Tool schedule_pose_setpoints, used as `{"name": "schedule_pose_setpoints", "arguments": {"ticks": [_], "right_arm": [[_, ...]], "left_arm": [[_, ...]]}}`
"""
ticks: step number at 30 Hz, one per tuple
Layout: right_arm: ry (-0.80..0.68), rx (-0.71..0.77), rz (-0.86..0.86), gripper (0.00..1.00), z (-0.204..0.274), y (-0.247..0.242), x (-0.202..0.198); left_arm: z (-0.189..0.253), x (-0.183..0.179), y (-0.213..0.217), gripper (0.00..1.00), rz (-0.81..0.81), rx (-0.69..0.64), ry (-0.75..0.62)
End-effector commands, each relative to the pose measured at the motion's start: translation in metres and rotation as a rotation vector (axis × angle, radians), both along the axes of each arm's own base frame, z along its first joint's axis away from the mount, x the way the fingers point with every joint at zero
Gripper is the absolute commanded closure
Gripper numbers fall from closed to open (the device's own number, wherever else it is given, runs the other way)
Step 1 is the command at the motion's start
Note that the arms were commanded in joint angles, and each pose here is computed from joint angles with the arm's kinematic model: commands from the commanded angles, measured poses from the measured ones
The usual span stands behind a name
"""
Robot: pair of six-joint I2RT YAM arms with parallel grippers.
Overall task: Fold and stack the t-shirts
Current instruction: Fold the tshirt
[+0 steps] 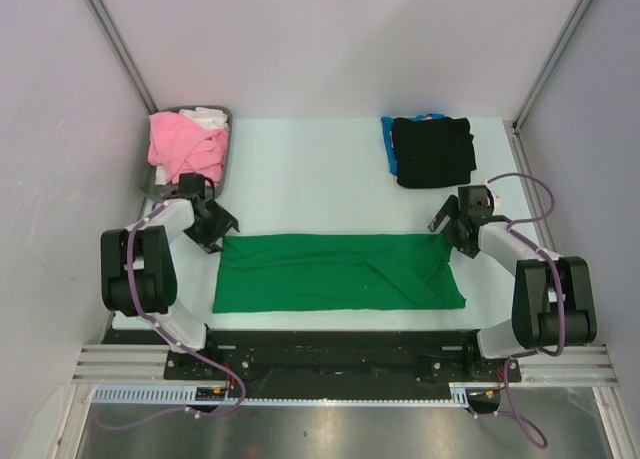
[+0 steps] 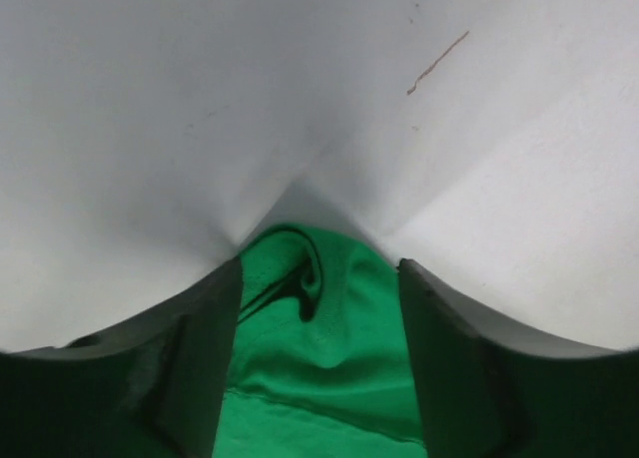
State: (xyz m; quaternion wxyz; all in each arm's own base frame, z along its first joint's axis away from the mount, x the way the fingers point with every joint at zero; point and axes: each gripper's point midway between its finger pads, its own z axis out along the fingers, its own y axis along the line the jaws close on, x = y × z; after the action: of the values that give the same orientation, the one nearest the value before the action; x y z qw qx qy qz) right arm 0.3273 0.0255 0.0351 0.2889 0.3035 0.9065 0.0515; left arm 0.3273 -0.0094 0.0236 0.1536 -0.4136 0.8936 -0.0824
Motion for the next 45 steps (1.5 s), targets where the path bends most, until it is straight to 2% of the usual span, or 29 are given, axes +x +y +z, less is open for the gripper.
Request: {"name": "schedule_pose_setpoints", "arguments": {"ticks": [1, 6, 7, 11, 15, 19, 27, 31, 45], "right_arm": [[-0.114, -0.044, -0.020, 0.07, 0.038, -0.010, 0.009], [-0.187, -0.073, -0.025, 0.05, 0.074, -0.015, 0.002], [-0.232, -0.059, -0.010, 0.05, 0.088, -0.011, 0.001], [-0.310, 0.062, 0.161, 0.09, 0.113, 0.032, 0.003], [-0.285, 0.106, 0.296, 0.10, 0.114, 0.063, -0.010], [-0.230, 0.121, 0.415, 0.11, 0.105, 0.091, -0.028], [-0.144, 0.171, 0.669, 0.15, 0.078, 0.153, -0.052], [-0.122, 0.140, 0.686, 0.19, 0.063, 0.159, -0.046], [-0.162, 0.121, 0.734, 0.20, 0.045, 0.175, -0.028]], "left_arm": [[0.028, 0.006, 0.011, 0.27, 0.014, 0.047, -0.062], [0.062, -0.001, 0.009, 0.25, 0.002, 0.048, -0.122], [0.077, -0.002, 0.005, 0.26, -0.003, 0.038, -0.178], [0.099, -0.011, -0.013, 0.27, -0.038, -0.003, -0.274], [0.107, -0.019, -0.034, 0.27, -0.080, -0.044, -0.328], [0.117, -0.008, -0.061, 0.27, -0.142, -0.094, -0.425], [0.095, -0.004, -0.076, 0.29, -0.163, -0.129, -0.404], [0.087, -0.009, -0.075, 0.29, -0.181, -0.123, -0.395], [0.075, -0.019, -0.073, 0.28, -0.211, -0.104, -0.372]]}}
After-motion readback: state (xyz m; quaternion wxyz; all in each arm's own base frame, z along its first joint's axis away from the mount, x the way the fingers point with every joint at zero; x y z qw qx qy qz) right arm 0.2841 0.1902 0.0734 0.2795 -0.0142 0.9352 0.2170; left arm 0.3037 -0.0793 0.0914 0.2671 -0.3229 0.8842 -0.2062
